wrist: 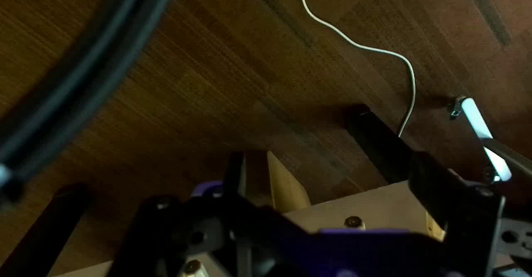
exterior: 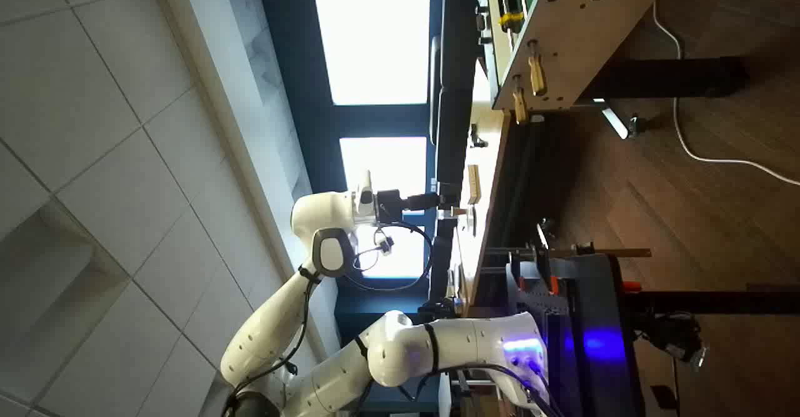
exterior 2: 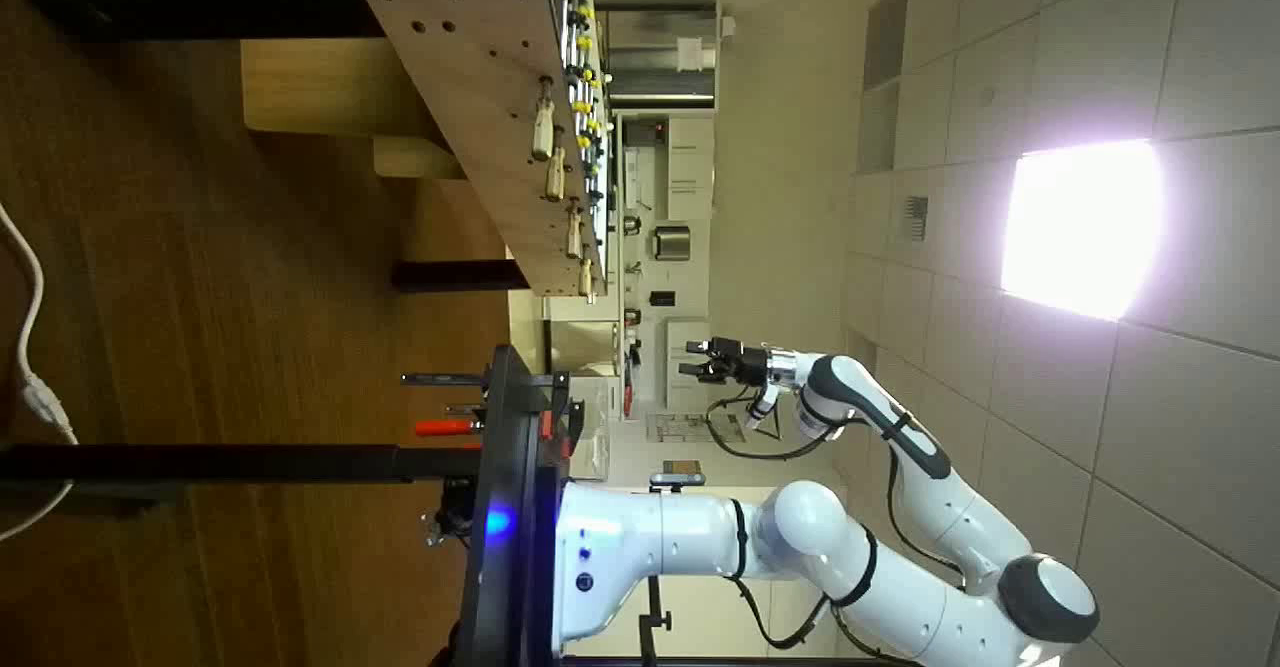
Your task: Pull two handles out
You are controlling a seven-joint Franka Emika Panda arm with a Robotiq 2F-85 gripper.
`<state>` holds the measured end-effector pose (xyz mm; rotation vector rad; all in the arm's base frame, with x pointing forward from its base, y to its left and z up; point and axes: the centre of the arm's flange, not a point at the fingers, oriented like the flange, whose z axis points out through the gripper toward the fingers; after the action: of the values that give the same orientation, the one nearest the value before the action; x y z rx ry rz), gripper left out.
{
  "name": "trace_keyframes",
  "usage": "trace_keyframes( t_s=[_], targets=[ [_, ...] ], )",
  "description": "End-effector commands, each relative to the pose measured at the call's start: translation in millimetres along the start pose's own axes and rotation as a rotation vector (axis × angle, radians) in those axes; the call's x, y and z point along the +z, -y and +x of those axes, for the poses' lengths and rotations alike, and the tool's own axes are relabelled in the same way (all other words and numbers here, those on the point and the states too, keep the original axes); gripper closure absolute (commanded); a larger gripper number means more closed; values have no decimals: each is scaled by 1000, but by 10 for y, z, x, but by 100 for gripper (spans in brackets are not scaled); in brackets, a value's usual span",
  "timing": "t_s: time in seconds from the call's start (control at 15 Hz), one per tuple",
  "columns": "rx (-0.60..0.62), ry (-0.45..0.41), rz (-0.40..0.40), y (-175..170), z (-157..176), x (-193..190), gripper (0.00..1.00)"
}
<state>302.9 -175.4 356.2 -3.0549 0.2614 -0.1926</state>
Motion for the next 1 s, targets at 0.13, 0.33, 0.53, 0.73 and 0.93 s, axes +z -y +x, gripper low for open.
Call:
trace_keyframes(
  t_s=[0.13, 0.33, 0.53, 0.73, 0.93],
  targets=[
    [0, -27, -7, -24, 61, -110, 0],
    [0, -32, -7, -23, 61, -125, 0],
    [0, -32, -7, -23, 61, -125, 0],
    [0, -32, -7, -23, 61, -125, 0],
    [0, -32, -7, -23, 61, -125, 0]
  ],
)
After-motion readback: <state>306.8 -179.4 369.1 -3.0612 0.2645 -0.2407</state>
